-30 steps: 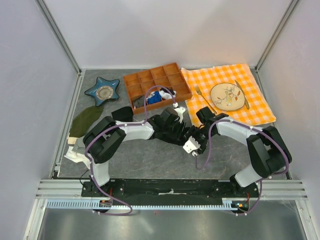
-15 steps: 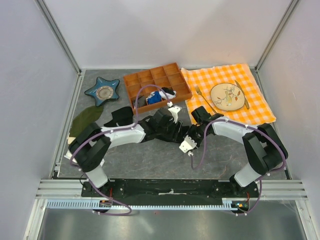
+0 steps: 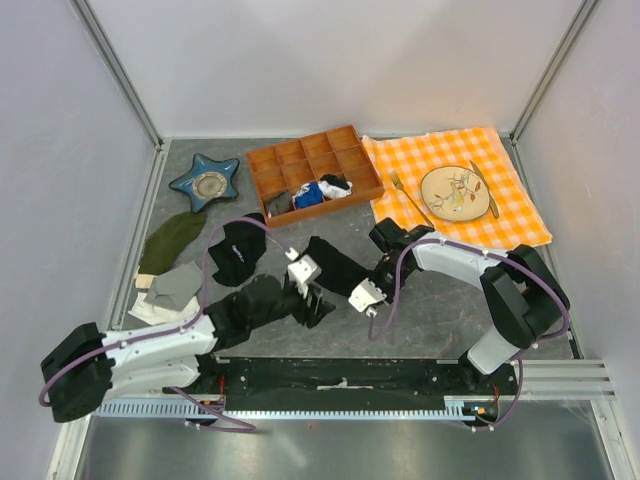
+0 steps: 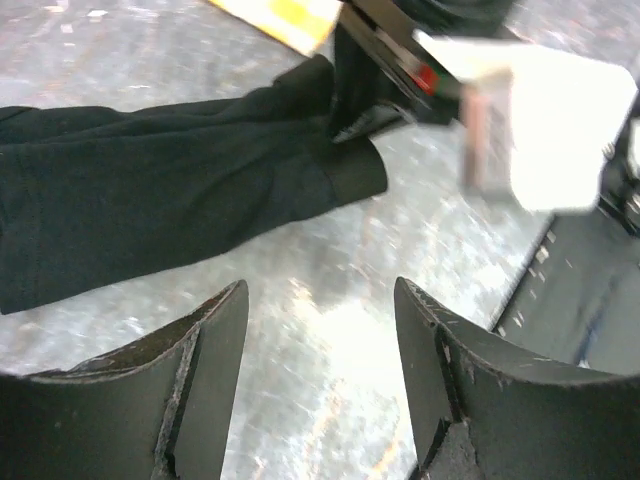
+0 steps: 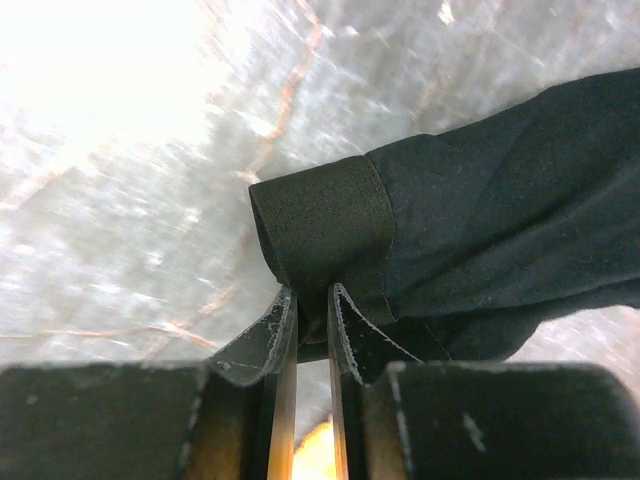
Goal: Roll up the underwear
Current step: Roll the underwear to the center of the board.
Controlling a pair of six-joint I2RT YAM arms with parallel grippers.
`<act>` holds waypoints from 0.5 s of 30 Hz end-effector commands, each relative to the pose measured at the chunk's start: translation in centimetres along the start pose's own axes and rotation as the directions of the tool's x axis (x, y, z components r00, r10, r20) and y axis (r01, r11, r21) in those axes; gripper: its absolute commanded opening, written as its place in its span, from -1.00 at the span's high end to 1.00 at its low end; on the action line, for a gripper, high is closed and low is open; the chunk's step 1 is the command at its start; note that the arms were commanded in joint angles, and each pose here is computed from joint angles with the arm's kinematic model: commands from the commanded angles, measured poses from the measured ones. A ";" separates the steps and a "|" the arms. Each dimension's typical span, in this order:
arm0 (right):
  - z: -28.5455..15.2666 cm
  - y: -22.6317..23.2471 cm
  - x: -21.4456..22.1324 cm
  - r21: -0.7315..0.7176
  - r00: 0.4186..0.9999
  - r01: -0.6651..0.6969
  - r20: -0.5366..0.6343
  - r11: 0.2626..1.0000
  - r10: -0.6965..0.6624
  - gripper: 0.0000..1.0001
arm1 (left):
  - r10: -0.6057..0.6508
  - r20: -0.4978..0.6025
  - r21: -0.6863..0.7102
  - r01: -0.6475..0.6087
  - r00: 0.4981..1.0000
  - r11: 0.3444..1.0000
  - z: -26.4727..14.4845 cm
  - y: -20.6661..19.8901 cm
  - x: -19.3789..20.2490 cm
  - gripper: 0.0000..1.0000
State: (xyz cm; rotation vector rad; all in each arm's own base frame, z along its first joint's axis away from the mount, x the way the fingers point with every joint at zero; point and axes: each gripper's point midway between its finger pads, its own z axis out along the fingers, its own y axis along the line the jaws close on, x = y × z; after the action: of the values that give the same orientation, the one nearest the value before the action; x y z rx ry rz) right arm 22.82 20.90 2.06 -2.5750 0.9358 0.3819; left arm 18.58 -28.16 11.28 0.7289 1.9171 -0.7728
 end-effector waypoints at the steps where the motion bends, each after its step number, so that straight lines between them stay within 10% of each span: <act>1: 0.2 8.1 -5.1 -0.350 0.912 -0.328 0.126 0.877 0.391 0.80 | 0.132 0.251 0.112 -0.164 0.959 0.980 -2.5 -3.3 -2.1 -0.34; 15: -0.2 3.9 -7.6 -0.446 0.551 -0.749 -0.007 0.491 0.835 0.91 | 0.458 0.274 0.199 -0.515 0.846 0.833 -3.0 -10.1 3.7 -0.45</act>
State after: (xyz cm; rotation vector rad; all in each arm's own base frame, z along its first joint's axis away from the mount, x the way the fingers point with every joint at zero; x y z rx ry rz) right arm 15.13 20.96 2.92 -2.2864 1.8821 1.0662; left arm 6.17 -29.74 8.66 1.2072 1.4847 -0.8925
